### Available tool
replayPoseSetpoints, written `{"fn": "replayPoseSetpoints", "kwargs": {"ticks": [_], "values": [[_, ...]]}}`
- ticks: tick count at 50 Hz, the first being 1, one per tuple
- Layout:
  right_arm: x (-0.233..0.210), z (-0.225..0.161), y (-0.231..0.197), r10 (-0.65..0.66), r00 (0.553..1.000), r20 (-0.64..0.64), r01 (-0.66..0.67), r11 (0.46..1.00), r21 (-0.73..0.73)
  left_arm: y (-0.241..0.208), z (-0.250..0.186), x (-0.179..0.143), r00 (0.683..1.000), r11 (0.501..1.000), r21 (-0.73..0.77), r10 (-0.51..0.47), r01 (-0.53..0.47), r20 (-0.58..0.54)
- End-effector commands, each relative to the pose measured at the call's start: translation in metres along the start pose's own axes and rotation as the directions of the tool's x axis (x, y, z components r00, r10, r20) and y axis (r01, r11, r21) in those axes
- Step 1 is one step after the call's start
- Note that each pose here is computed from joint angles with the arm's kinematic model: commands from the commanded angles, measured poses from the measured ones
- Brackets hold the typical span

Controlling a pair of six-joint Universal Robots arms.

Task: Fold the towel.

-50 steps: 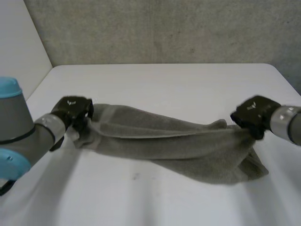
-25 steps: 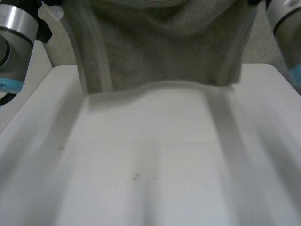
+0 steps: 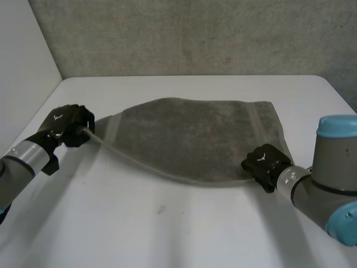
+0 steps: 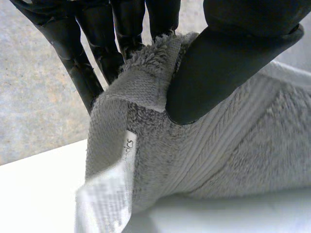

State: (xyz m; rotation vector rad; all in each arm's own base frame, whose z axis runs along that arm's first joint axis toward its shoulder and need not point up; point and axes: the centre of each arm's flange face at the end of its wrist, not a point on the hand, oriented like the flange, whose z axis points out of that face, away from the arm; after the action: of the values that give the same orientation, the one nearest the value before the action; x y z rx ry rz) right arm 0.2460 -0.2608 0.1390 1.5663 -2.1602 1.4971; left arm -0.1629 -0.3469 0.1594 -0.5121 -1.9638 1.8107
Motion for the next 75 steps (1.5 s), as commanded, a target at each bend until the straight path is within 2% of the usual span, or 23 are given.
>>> {"fn": "replayPoseSetpoints", "kwargs": {"ticks": [1, 5, 12, 23, 25, 30, 36, 64, 70, 75], "values": [[0.01, -0.008, -0.008, 0.051, 0.995, -0.081, -0.045, 0.997, 0.069, -0.008, -0.007, 0.001, 0.999, 0.999, 0.011, 0.049, -0.049, 0.002], [0.022, -0.017, -0.019, 0.145, 0.979, -0.142, -0.124, 0.981, 0.148, -0.008, -0.009, 0.004, 0.999, 0.999, 0.008, 0.048, -0.048, -0.003], [0.034, -0.023, -0.025, 0.272, 0.95, -0.155, -0.24, 0.951, 0.193, -0.011, -0.011, 0.006, 0.999, 0.999, 0.015, 0.052, -0.052, 0.002], [0.04, -0.031, 0.009, 0.364, 0.922, -0.133, -0.364, 0.931, 0.027, -0.018, -0.012, 0.008, 0.999, 0.999, 0.024, 0.041, -0.041, 0.004], [0.037, -0.032, 0.024, 0.386, 0.912, -0.136, -0.391, 0.921, -0.008, -0.027, -0.013, 0.013, 1.0, 0.999, 0.031, 0.009, -0.009, -0.006], [0.029, -0.03, 0.035, 0.401, 0.91, -0.11, -0.403, 0.915, 0.0, -0.045, -0.012, 0.018, 0.999, 0.998, 0.054, -0.032, 0.033, -0.025], [0.026, -0.022, 0.044, 0.4, 0.91, -0.108, -0.398, 0.916, 0.046, -0.055, -0.009, 0.02, 0.999, 0.996, 0.079, -0.037, 0.039, -0.035], [0.036, 0.005, 0.052, 0.379, 0.915, -0.139, -0.373, 0.925, 0.066, -0.05, -0.007, 0.021, 0.999, 0.996, 0.069, -0.047, 0.049, -0.021], [0.052, 0.011, 0.053, 0.385, 0.906, -0.178, -0.376, 0.923, 0.083, -0.049, -0.007, 0.021, 0.999, 0.997, 0.065, -0.05, 0.051, -0.022], [0.087, 0.007, 0.054, 0.401, 0.878, -0.261, -0.384, 0.916, 0.116, -0.044, -0.008, 0.021, 0.998, 0.997, 0.051, -0.058, 0.059, -0.02]]}}
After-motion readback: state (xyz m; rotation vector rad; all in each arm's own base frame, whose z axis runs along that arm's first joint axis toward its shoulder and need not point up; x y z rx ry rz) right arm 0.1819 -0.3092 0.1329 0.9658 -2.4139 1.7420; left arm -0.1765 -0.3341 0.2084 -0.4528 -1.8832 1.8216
